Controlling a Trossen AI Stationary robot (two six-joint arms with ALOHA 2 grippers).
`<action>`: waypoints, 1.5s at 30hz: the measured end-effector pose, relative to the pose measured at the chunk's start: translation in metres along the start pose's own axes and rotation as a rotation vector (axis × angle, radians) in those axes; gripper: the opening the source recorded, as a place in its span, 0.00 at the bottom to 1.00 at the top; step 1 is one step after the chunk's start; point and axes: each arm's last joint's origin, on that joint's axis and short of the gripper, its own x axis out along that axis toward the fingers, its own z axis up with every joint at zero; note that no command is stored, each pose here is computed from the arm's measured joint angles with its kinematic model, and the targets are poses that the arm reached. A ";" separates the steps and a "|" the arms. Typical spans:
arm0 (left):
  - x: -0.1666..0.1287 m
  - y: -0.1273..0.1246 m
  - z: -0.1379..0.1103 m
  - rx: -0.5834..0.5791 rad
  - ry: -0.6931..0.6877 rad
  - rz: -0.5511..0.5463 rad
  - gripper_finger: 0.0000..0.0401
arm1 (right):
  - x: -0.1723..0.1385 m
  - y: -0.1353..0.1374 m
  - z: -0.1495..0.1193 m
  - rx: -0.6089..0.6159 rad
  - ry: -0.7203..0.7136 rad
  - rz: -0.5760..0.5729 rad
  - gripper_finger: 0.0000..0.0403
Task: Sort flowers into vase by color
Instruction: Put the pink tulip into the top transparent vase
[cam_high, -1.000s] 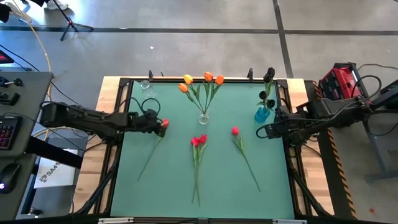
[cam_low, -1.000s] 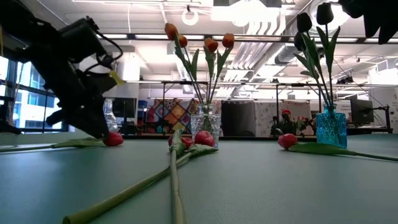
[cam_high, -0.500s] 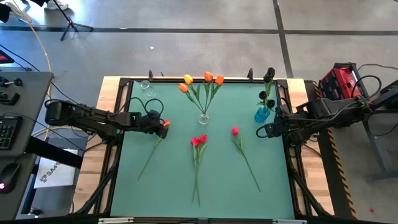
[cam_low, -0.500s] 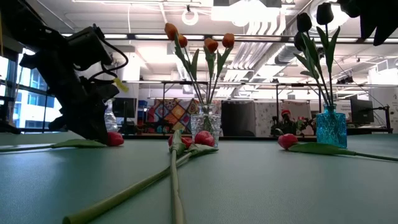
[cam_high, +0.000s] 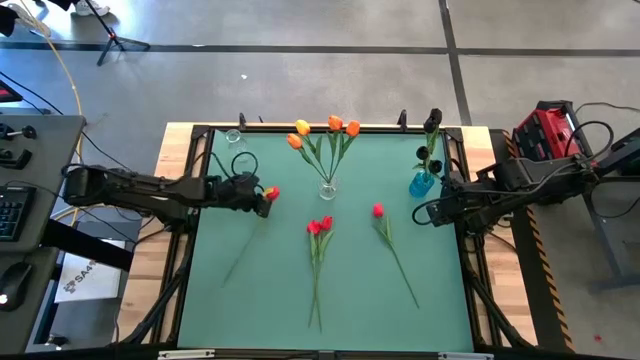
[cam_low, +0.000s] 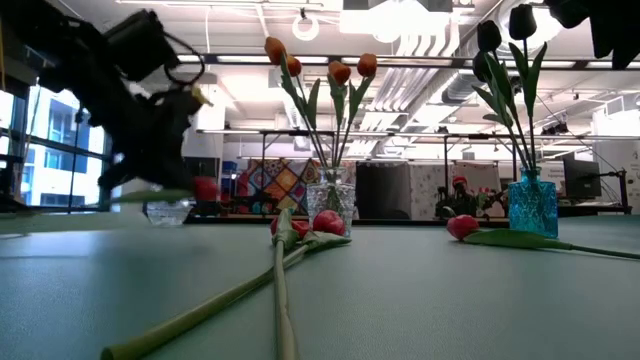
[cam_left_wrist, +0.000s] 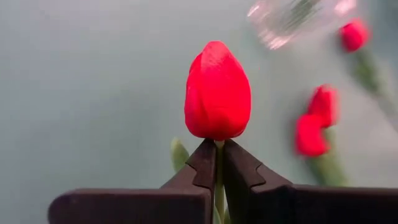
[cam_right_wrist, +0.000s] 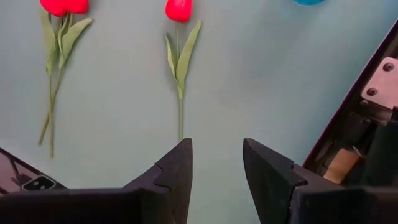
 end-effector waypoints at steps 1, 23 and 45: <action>-0.004 -0.003 0.004 0.001 -0.020 -0.015 0.01 | 0.000 0.000 0.000 -0.001 0.000 0.000 0.32; -0.112 -0.013 0.108 0.157 -0.753 0.105 0.01 | 0.000 0.000 0.007 -0.002 -0.225 -0.038 0.32; -0.177 0.006 0.183 0.364 -1.248 0.321 0.01 | 0.022 0.023 0.010 -0.036 -0.281 -0.174 0.32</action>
